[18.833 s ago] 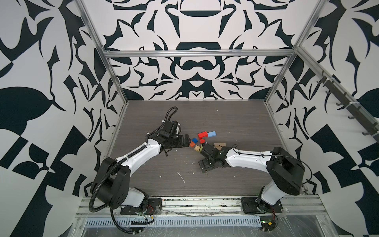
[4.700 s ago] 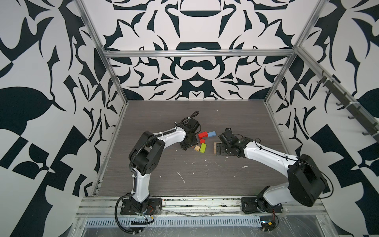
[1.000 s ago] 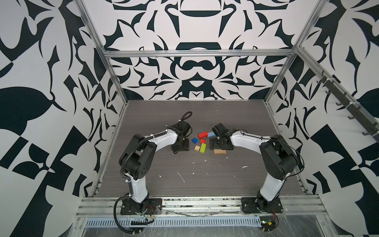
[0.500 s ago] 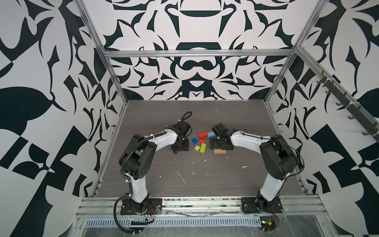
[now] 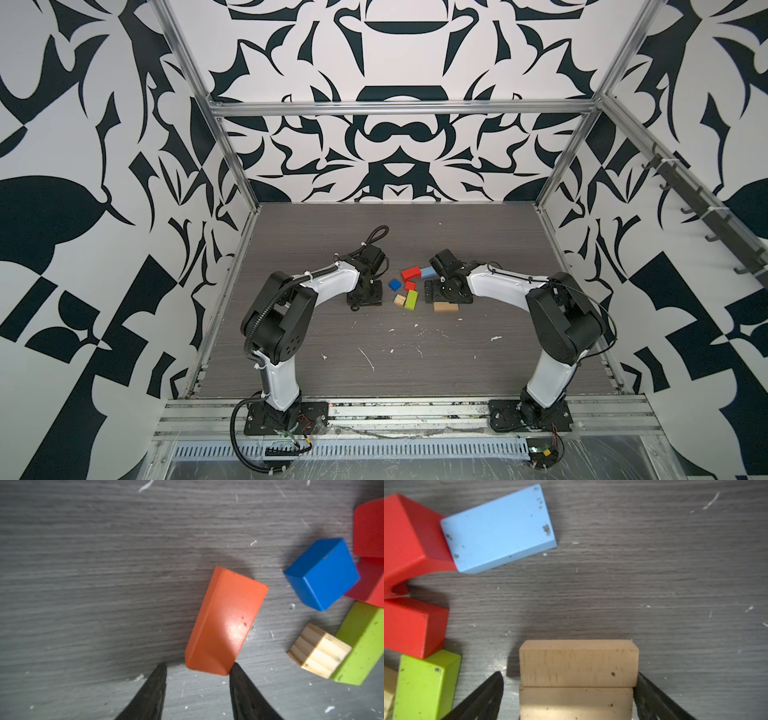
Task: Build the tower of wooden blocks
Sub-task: 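Lower the left gripper around the orange block while the right gripper hovers, then close the left gripper on the orange block and lift it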
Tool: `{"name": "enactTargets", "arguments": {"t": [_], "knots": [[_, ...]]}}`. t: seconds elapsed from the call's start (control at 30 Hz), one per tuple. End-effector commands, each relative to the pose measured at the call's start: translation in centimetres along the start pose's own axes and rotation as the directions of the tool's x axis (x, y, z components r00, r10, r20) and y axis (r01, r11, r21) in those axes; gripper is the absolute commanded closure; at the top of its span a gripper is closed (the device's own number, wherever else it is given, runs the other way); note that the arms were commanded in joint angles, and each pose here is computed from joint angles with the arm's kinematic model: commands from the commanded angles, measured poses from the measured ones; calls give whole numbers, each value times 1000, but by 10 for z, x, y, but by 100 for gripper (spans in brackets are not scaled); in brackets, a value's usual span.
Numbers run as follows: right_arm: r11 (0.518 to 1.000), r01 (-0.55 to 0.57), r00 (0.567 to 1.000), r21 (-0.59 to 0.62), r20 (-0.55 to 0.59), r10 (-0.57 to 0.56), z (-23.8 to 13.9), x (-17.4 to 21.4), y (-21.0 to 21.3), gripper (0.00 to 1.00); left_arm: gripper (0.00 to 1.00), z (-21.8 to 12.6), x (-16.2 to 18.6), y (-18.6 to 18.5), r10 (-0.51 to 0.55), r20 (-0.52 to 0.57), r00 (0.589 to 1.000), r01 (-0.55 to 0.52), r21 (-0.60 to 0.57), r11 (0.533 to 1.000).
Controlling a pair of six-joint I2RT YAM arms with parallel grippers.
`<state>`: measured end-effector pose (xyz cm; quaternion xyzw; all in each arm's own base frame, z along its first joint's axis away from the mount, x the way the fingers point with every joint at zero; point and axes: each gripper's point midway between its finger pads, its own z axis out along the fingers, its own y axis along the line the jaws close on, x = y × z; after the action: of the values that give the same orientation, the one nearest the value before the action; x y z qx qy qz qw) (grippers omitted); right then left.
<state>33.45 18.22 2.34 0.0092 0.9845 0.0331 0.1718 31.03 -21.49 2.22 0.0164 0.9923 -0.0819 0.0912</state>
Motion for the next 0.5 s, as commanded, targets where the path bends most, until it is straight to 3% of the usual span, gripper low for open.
{"name": "enactTargets", "arguments": {"t": [0.0,0.47], "knots": [[1000,-8,999,-9,32,8,-11,-11,2,2,50,9,13,13,-14,-65,998,11,-50,999],[1000,-6,998,17,61,5,-18,-16,-3,3,51,7,5,10,0,-46,999,-3,-52,999]]}}
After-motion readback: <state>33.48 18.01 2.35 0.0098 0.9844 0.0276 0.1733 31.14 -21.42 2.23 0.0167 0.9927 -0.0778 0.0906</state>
